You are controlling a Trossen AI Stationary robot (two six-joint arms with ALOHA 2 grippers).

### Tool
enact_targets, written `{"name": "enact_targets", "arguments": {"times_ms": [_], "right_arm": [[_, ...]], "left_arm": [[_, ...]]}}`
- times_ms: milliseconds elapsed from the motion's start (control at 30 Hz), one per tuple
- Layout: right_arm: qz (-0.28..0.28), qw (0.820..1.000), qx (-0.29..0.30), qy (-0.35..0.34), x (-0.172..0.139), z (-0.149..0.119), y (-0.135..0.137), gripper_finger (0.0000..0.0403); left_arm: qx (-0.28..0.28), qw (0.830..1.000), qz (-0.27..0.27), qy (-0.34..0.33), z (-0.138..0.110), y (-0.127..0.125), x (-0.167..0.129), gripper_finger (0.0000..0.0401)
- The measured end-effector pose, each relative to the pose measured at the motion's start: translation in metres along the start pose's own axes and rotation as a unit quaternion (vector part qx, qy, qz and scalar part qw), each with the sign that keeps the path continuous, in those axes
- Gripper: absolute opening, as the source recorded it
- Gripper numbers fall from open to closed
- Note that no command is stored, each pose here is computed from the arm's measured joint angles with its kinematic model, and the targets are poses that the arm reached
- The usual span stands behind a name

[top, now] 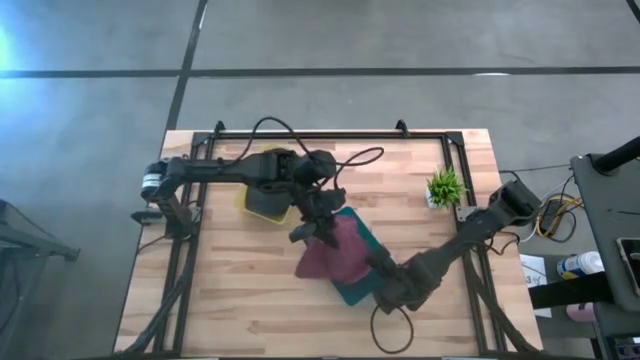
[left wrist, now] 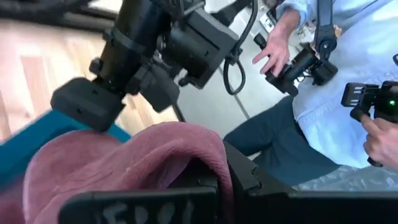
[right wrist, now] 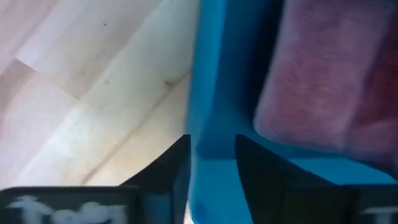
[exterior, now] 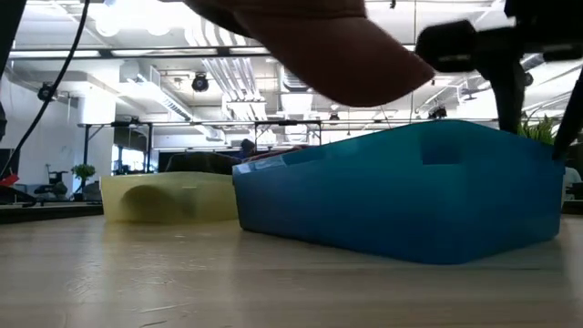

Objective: Pick & Place hat
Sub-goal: Put the red cap into the blue bin

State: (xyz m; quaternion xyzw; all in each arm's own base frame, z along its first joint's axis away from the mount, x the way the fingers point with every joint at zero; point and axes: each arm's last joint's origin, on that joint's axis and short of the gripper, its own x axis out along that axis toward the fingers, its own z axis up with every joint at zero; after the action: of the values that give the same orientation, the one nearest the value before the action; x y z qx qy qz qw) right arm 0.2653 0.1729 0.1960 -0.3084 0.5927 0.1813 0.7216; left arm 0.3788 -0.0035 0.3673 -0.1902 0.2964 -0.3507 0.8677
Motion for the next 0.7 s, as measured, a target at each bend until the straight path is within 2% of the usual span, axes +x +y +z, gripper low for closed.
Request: {"name": "enact_targets", "arguments": {"times_ms": [100,267,500,700], "right_arm": [[-0.02,1.0,0.012,0.01,-0.012,-0.001,0.0,0.0153],[-0.035,0.992,0.119,0.018,-0.034,-0.013,0.001,0.0178],[-0.032,0.966,0.258,0.006,-0.059,-0.028,0.018,0.0181],[-0.028,0.953,0.302,0.001,-0.063,-0.029,0.033,0.0178]], "left_arm": [[0.02,1.0,-0.002,-0.012,0.003,0.002,0.001,0.0],[0.032,0.999,-0.001,-0.004,0.0,0.014,0.008,0.0],[0.059,0.998,0.0,0.01,-0.006,0.039,0.024,0.0],[0.051,0.998,-0.034,0.02,-0.013,0.059,0.04,0.0]]}}
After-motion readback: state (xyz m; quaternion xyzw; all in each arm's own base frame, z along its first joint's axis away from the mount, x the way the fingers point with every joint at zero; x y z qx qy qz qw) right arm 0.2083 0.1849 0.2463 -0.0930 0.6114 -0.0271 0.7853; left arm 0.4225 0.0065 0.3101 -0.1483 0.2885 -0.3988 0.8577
